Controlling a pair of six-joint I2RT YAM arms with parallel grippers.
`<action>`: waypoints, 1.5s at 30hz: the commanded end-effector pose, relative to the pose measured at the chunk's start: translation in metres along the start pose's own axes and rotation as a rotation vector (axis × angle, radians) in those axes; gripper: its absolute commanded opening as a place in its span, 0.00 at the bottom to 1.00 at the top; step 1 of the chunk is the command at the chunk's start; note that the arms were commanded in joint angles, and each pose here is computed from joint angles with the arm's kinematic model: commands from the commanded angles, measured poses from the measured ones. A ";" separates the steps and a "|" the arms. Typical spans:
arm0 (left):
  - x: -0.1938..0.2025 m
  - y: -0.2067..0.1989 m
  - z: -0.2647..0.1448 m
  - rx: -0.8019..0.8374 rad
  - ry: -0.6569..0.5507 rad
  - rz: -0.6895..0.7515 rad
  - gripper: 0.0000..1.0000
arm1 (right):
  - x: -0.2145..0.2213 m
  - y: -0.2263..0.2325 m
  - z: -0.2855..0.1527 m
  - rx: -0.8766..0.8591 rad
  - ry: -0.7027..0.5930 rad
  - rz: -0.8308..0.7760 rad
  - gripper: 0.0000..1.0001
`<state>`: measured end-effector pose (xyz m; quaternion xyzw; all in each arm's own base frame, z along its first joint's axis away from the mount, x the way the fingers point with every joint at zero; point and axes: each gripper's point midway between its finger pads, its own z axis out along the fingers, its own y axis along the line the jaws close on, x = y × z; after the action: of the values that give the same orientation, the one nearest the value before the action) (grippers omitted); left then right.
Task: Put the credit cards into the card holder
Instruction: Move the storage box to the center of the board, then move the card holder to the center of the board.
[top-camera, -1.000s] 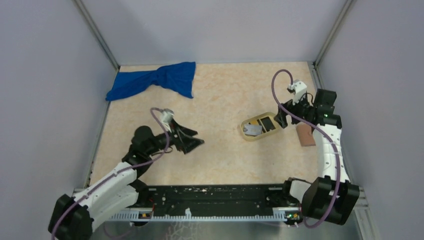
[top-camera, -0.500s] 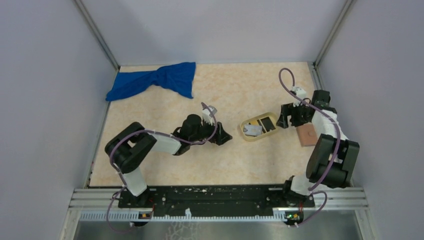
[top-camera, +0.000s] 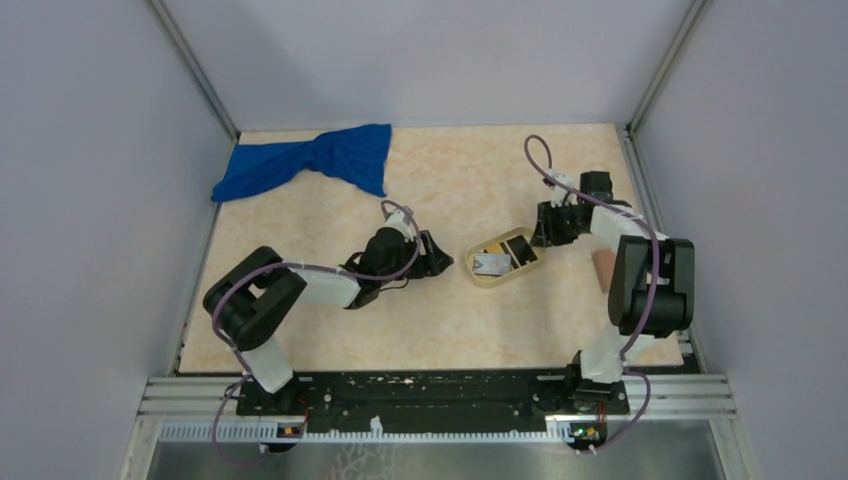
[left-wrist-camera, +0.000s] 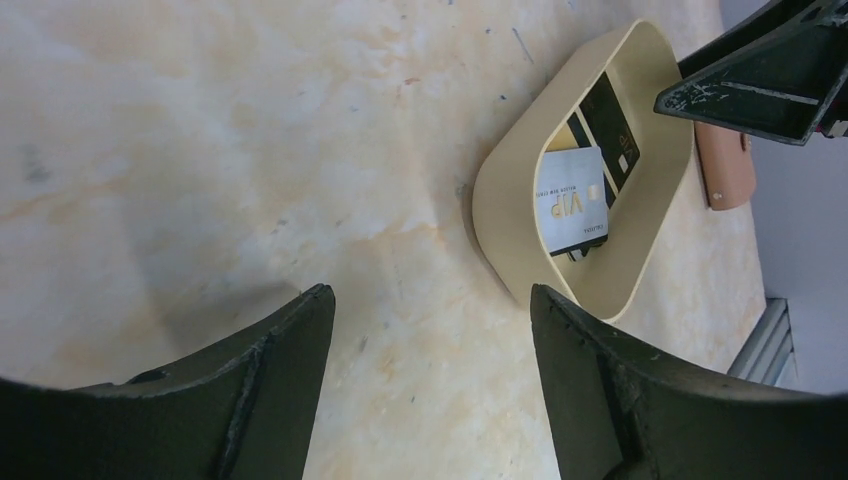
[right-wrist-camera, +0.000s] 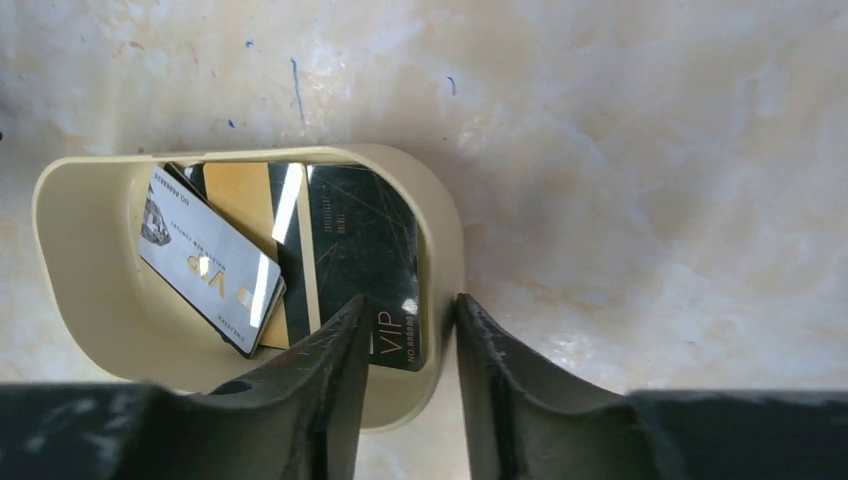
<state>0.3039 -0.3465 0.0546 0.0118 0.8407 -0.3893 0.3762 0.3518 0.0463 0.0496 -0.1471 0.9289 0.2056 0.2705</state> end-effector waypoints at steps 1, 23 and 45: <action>-0.017 0.020 -0.031 -0.141 -0.085 0.018 0.77 | -0.042 0.033 0.008 -0.089 -0.096 0.067 0.31; -0.012 0.018 -0.141 -0.034 -0.164 0.163 0.78 | -0.120 0.232 0.047 -0.470 -0.043 -0.496 0.48; 0.013 -0.009 -0.147 0.235 -0.165 0.141 0.85 | 0.078 -0.143 -0.144 0.415 0.078 -0.050 0.91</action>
<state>0.2123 -0.2486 0.1031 0.0824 0.7685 -0.4110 0.4834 0.2839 -0.1257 0.0838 -0.1249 0.9545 0.0336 0.2687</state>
